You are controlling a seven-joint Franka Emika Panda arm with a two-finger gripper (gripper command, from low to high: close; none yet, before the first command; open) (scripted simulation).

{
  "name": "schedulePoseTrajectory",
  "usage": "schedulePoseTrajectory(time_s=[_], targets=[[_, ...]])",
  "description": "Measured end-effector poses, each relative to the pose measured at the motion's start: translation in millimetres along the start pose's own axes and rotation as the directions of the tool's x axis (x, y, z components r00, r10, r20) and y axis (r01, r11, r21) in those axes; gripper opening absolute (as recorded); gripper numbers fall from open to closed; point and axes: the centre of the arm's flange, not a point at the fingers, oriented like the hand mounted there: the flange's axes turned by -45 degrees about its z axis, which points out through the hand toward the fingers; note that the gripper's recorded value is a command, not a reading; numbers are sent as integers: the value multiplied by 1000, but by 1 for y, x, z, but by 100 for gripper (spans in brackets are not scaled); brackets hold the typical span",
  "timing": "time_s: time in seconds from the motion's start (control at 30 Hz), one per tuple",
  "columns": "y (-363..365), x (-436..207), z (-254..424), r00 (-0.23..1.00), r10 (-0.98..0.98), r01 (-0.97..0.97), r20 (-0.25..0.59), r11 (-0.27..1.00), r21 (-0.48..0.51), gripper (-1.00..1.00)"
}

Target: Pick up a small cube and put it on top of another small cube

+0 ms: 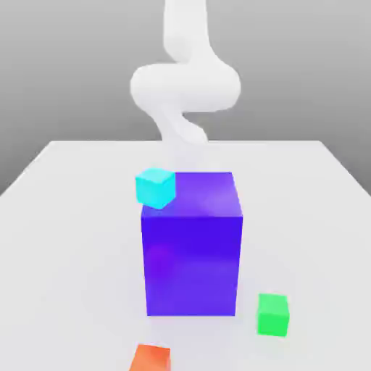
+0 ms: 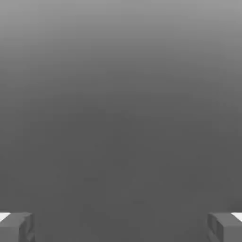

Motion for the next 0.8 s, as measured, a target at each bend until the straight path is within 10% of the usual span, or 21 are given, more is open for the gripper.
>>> schedulePoseTrajectory(time_s=[0.8], targets=[[223,-89,350,862,35,1,507,998,-70,0]])
